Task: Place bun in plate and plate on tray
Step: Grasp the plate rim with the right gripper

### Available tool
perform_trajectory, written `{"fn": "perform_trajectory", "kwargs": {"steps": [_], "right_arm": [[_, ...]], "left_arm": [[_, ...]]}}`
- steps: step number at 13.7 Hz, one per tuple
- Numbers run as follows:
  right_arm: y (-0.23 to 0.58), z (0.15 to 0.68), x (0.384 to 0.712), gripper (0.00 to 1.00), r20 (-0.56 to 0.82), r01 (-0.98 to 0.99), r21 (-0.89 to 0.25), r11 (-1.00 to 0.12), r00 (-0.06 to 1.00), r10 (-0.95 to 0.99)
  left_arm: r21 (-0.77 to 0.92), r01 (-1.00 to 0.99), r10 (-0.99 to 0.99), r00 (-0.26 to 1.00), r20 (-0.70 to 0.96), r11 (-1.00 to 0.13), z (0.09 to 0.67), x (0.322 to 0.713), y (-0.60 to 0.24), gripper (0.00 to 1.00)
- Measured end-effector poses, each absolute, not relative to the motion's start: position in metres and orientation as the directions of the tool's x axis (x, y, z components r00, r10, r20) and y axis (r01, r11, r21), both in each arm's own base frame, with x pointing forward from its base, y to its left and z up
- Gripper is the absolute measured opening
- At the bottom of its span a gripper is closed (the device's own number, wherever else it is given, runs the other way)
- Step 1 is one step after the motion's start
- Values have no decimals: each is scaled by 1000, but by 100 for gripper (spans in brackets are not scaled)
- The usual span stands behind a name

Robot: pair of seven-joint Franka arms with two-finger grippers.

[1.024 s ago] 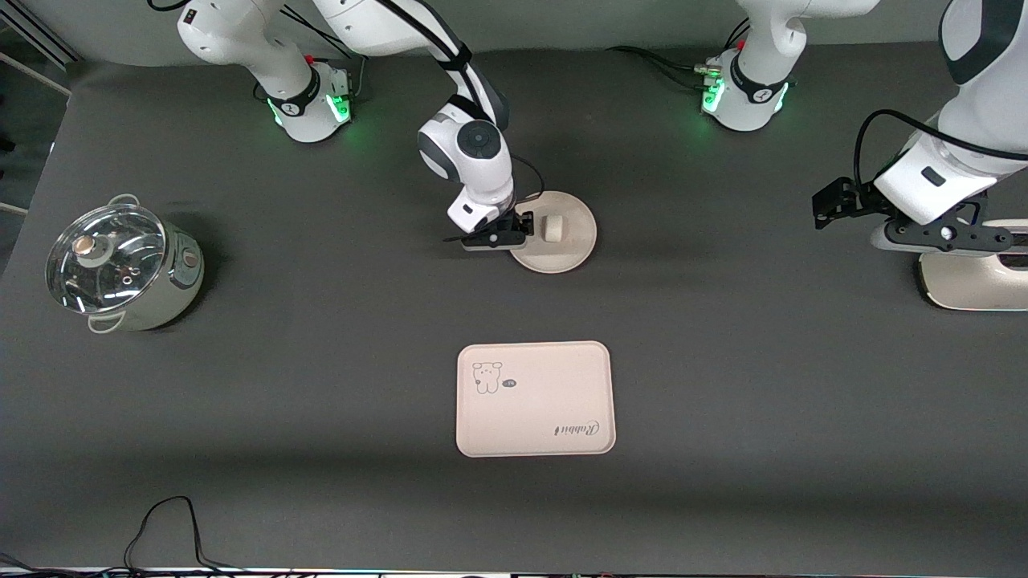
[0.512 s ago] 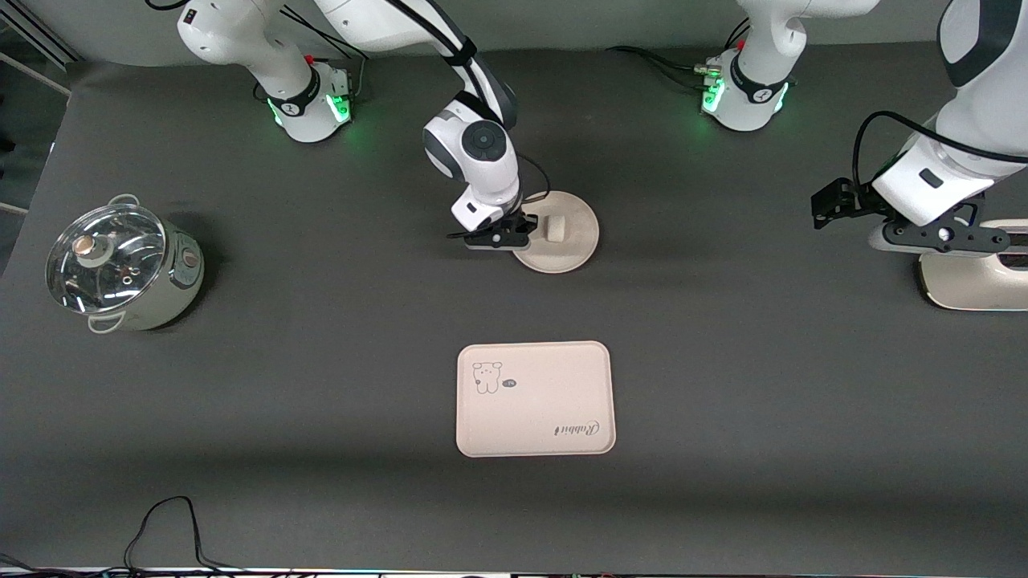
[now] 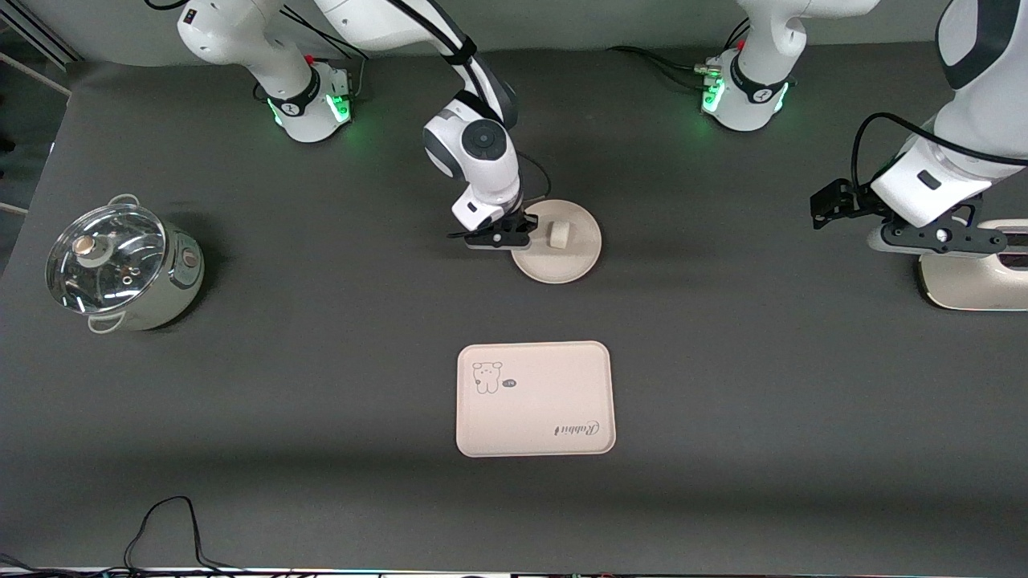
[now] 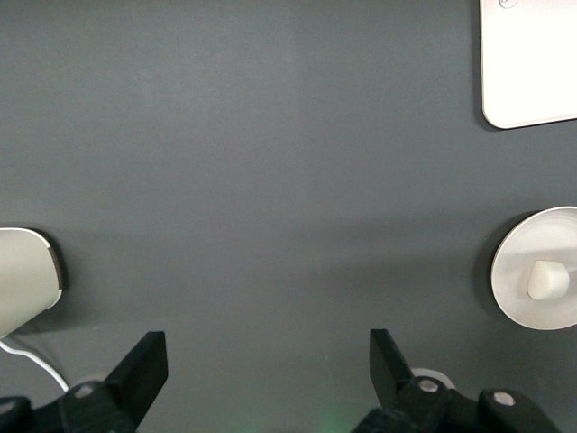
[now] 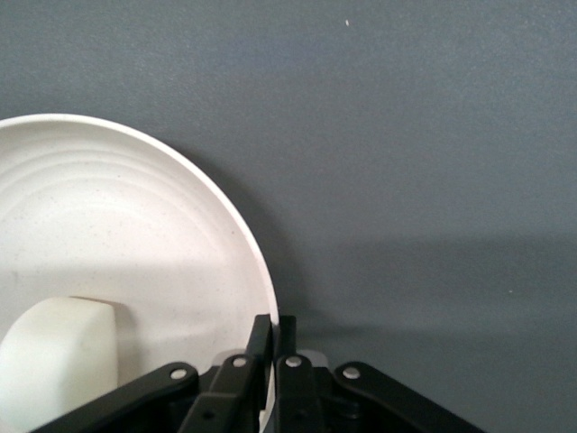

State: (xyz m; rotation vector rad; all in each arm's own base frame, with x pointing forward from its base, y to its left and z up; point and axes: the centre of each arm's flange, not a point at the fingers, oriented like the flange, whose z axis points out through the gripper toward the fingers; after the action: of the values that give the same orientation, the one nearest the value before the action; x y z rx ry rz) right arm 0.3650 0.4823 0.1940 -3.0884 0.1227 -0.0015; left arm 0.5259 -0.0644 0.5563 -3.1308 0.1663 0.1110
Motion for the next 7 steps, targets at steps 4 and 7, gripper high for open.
{"fn": "perform_trajectory", "kwargs": {"steps": [4, 7], "right_arm": [[478, 227, 385, 5, 88, 67, -134, -989, 995, 55], [456, 240, 398, 5, 138, 133, -224, -965, 985, 104]], "left_arm": [[0, -92, -92, 993, -71, -996, 556, 527, -57, 100], [2, -91, -91, 993, -70, -996, 557, 527, -57, 100]]}}
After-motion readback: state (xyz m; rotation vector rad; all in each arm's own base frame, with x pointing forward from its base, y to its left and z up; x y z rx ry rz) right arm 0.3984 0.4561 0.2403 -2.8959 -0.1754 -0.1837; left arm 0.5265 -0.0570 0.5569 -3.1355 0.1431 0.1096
